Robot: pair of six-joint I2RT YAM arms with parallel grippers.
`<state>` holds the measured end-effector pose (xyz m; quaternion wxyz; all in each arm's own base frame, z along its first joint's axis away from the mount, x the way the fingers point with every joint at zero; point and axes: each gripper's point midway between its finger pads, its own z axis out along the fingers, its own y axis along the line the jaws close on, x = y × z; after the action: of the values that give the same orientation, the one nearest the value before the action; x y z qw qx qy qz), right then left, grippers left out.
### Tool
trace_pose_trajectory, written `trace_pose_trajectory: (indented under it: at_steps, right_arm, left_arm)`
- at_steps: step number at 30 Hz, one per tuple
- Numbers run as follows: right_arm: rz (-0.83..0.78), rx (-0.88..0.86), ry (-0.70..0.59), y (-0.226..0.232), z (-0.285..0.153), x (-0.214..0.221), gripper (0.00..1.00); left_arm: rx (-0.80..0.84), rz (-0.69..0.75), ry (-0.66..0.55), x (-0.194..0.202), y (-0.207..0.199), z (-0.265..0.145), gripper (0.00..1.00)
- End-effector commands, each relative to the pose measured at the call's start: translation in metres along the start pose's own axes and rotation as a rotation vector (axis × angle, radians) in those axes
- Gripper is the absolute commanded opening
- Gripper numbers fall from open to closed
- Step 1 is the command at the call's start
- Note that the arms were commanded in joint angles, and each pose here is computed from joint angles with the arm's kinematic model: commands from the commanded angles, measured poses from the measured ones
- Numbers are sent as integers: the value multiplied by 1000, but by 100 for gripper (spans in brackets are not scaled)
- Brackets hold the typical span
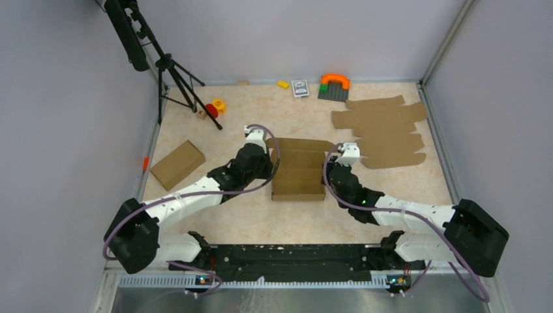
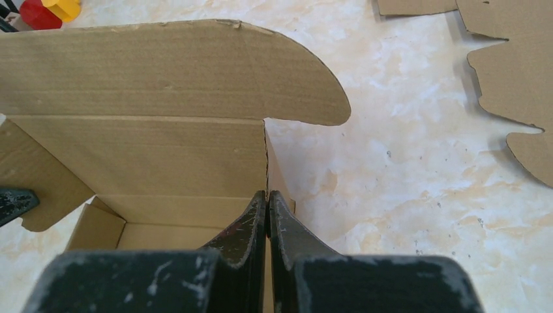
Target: Fold the paper box
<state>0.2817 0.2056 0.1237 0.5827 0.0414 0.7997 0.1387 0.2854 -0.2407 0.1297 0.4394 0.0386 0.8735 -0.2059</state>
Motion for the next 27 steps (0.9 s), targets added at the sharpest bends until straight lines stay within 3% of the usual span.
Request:
trace_pose_trajectory:
  at_steps: [1, 20, 24, 27]
  right_arm:
    - [54, -96, -28, 31, -7, -23, 0]
    - [16, -117, 33, 25, -21, 10, 0]
    - [-58, -95, 89, 13, -32, 13, 6]
    - [-68, -172, 99, 17, -42, 12, 14]
  left_arm:
    - [73, -57, -25, -9, -20, -4, 0]
    - [44, -59, -79, 37, -21, -11, 0]
    - [37, -47, -86, 37, -20, -12, 0]
    - [34, -32, -90, 37, -20, -13, 0]
